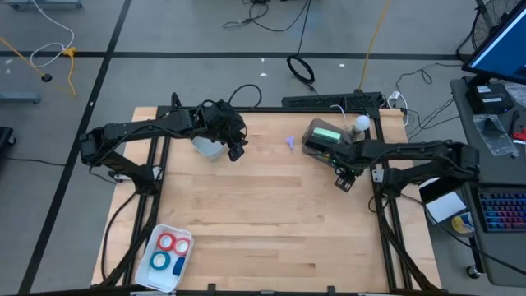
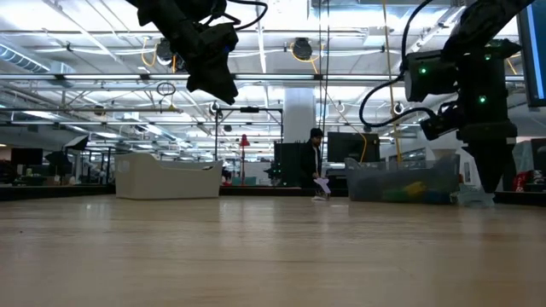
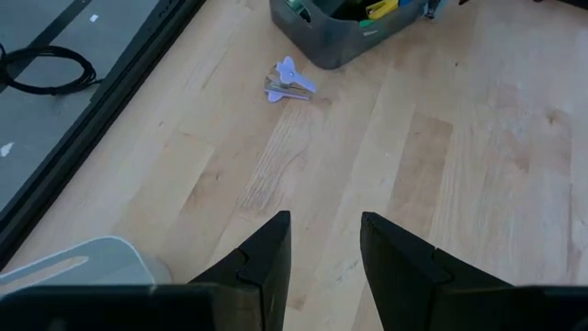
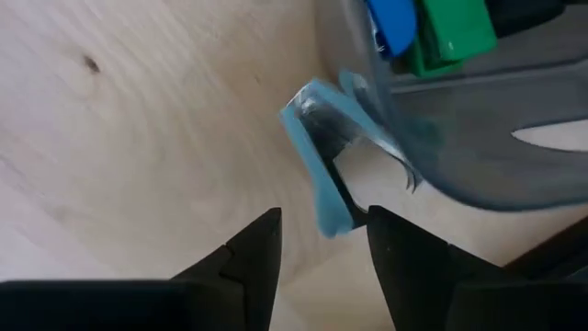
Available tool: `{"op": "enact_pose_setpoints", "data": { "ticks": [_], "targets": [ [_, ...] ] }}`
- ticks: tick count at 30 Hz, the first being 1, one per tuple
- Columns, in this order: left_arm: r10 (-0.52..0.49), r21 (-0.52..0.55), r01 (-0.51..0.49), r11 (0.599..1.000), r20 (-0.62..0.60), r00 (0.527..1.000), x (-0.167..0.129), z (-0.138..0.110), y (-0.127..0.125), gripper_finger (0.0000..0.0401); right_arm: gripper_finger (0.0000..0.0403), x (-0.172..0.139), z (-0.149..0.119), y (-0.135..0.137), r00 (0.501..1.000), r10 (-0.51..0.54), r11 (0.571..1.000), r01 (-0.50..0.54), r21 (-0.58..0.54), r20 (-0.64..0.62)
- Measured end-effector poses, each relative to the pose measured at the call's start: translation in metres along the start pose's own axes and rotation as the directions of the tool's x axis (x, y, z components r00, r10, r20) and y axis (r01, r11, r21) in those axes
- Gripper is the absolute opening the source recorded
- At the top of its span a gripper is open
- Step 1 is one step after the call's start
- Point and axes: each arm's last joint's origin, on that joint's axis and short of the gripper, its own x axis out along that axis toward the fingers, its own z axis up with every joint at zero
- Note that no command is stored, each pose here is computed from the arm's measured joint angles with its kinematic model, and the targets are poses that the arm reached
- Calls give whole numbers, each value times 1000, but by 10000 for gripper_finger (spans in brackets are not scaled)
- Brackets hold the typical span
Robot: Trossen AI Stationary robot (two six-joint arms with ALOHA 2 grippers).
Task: Pick and place Stapler, Stapler remover, tape
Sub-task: Put the light blue staple remover into the grey bin
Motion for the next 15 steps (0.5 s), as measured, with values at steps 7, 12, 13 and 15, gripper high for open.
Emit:
{"op": "enact_pose_setpoints", "data": {
  "ticks": [7,12,13,15],
  "targets": [
    [0,1,0,1000,0,1000,0,0,0,131,143,10,7,4,1000,-9,1000,9,-13,-28],
    [0,-1,0,1000,0,1000,0,0,0,131,115,18,8,5,995,-27,1000,26,-12,-97],
    [0,-1,0,1000,0,1000,0,0,0,131,104,19,7,4,993,-32,999,31,-12,-112],
    [0,-1,0,1000,0,1000,0,0,0,131,77,20,7,5,992,-36,999,35,-13,-123]
  ]
}}
